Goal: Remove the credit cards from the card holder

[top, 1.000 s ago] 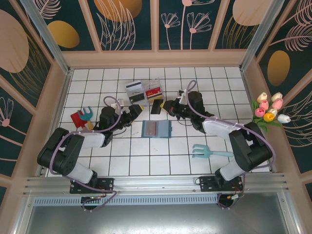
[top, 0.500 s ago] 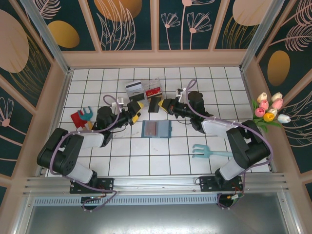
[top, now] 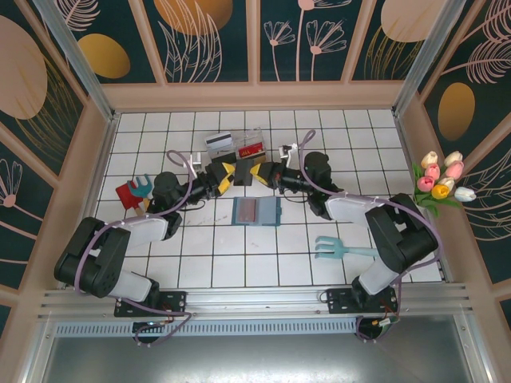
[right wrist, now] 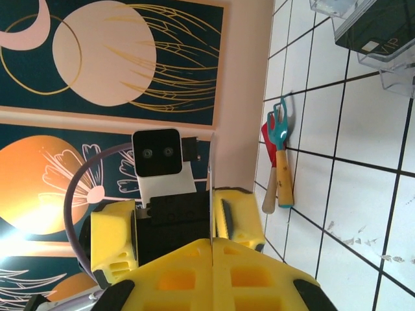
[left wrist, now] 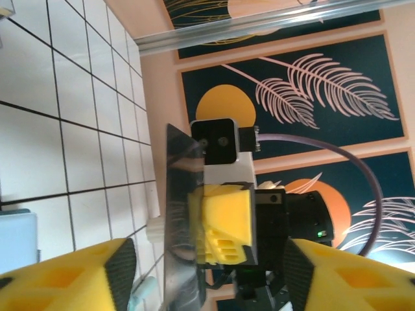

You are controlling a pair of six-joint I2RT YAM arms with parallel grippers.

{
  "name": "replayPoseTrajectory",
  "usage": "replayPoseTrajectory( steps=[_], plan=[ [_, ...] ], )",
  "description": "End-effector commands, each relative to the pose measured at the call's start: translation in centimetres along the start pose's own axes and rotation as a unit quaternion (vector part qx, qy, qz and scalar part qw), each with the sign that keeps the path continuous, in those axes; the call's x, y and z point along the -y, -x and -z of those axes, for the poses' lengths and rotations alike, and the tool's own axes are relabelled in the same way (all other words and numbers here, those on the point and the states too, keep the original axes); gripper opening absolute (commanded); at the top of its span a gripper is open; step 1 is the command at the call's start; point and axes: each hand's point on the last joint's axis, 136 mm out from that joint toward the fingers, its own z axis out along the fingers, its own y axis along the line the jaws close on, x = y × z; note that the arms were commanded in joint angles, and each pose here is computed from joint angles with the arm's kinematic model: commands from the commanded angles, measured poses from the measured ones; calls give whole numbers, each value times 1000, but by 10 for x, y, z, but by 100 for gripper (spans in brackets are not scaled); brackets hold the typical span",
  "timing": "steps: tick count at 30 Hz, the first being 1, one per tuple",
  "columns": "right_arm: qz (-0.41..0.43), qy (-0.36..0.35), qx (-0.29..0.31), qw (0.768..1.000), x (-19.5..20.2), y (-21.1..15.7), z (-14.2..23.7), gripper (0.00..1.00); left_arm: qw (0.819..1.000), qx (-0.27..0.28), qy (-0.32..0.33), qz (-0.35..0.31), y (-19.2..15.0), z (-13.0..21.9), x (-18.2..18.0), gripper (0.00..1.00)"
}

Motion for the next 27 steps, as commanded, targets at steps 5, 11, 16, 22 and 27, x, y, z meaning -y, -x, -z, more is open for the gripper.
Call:
replayPoseTrajectory(
  steps=[5, 11, 16, 22, 27],
  plan=[
    [10, 66, -29, 997, -31, -7, -11, 0, 999, -14, -19, -31, 6, -9, 17, 45],
    [9, 61, -36, 997, -27, -12, -13, 0, 999, -17, -7, -50, 10, -14, 20, 32],
    [18, 35, -36, 999, -17, -12, -14, 0, 998, -13, 8, -67, 14, -16, 19, 4],
    [48, -10, -26, 998, -11, -4, -11, 36, 990, -8, 69, -119, 23, -17, 10, 0],
    [95, -53, 12, 994, -7, 15, 12, 82, 969, -22, 125, -210, 35, -21, 12, 0]
  ],
)
